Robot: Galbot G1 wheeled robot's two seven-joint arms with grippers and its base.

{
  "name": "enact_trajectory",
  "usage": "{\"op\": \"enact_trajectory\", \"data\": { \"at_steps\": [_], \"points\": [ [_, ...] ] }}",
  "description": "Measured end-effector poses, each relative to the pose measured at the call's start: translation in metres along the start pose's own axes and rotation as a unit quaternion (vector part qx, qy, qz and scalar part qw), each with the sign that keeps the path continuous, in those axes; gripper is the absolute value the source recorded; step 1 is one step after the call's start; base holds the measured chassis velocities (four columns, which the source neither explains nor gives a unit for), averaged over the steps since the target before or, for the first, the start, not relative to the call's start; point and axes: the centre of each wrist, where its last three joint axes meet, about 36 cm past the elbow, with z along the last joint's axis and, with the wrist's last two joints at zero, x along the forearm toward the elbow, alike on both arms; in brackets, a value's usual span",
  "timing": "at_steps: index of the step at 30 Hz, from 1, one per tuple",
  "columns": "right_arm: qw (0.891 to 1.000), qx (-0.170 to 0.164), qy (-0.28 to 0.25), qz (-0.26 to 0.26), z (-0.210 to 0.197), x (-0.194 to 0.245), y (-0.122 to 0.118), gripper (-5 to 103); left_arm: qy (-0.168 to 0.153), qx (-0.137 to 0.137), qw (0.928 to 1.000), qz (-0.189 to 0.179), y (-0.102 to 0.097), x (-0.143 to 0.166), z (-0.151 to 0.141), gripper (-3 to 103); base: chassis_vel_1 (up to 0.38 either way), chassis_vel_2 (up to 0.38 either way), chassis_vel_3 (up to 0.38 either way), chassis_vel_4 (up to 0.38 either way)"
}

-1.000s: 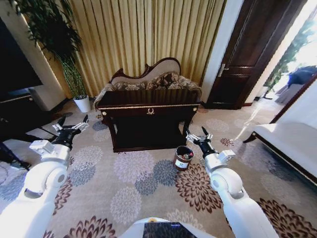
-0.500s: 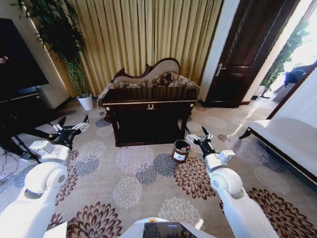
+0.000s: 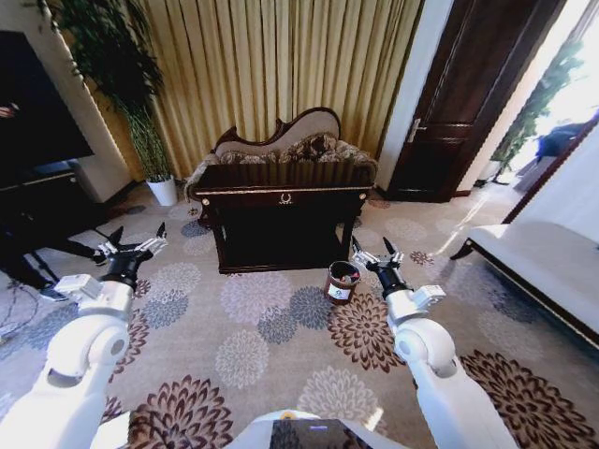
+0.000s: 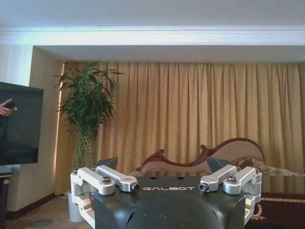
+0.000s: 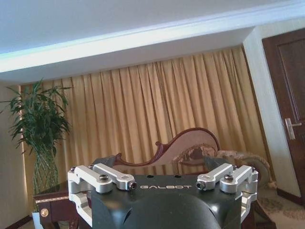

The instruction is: Move to the front of the table and place the trash on the table into the trash bin.

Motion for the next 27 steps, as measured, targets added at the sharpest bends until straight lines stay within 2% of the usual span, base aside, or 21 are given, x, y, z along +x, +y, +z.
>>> {"op": "enact_trajectory", "data": {
  "at_steps": [3, 5, 9, 16, 19, 27],
  "points": [
    [1.0, 0.017, 0.007, -0.006, 0.001, 0.004, 0.002, 100, 0.008, -0.005, 0.9999, 0.005, -0.001, 0.003, 0.002, 100, 0.0, 0.0, 0.0, 0.0],
    [0.999, 0.039, 0.024, -0.014, 0.003, 0.007, 0.003, 100, 0.017, -0.018, 0.9996, 0.014, -0.003, 0.004, 0.009, 100, 0.0, 0.0, 0.0, 0.0],
    [0.998, 0.046, 0.042, -0.025, 0.004, 0.007, 0.004, 100, 0.027, -0.031, 0.999, 0.017, -0.003, 0.006, 0.03, 100, 0.0, 0.0, 0.0, 0.0],
    [0.997, 0.038, 0.057, -0.028, -0.008, 0.012, 0.006, 100, 0.055, -0.025, 0.998, 0.018, -0.011, 0.014, 0.032, 100, 0.0, 0.0, 0.0, 0.0],
    [0.997, 0.018, 0.071, -0.036, -0.026, 0.023, 0.01, 100, 0.076, -0.023, 0.9965, 0.027, -0.014, 0.013, 0.025, 100, 0.0, 0.0, 0.0, 0.0],
    [0.995, 0.019, 0.081, -0.057, -0.041, 0.038, 0.011, 100, 0.079, -0.017, 0.9964, 0.028, -0.014, 0.01, 0.014, 100, 0.0, 0.0, 0.0, 0.0]
  ]
}}
